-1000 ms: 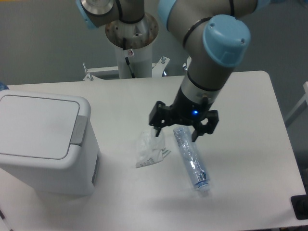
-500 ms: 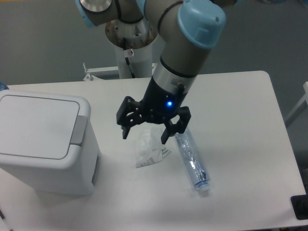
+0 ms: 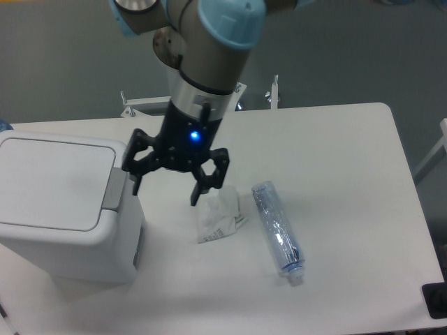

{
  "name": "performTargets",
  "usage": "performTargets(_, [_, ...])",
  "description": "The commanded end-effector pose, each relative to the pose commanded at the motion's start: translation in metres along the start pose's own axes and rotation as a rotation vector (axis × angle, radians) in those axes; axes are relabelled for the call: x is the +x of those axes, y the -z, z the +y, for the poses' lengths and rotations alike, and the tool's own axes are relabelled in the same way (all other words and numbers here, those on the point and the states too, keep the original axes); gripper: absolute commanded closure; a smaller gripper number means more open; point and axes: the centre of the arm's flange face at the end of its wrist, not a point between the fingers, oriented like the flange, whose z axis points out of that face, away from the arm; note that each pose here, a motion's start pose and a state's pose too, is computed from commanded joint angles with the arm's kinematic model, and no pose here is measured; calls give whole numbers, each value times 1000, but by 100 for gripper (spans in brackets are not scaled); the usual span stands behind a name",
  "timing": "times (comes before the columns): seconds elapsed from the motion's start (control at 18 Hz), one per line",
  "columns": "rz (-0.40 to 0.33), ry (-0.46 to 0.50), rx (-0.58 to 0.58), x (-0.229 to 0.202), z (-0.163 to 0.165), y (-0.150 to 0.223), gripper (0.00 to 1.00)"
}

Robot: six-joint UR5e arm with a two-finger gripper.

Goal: Open the trash can
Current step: 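Move the open gripper over the table toward the trash can lid, then press the gripper against the lid edge to flip the lid open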

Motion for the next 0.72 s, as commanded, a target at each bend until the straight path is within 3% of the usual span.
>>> performTargets(0.72, [1,2,-33,-3,11,-19,0])
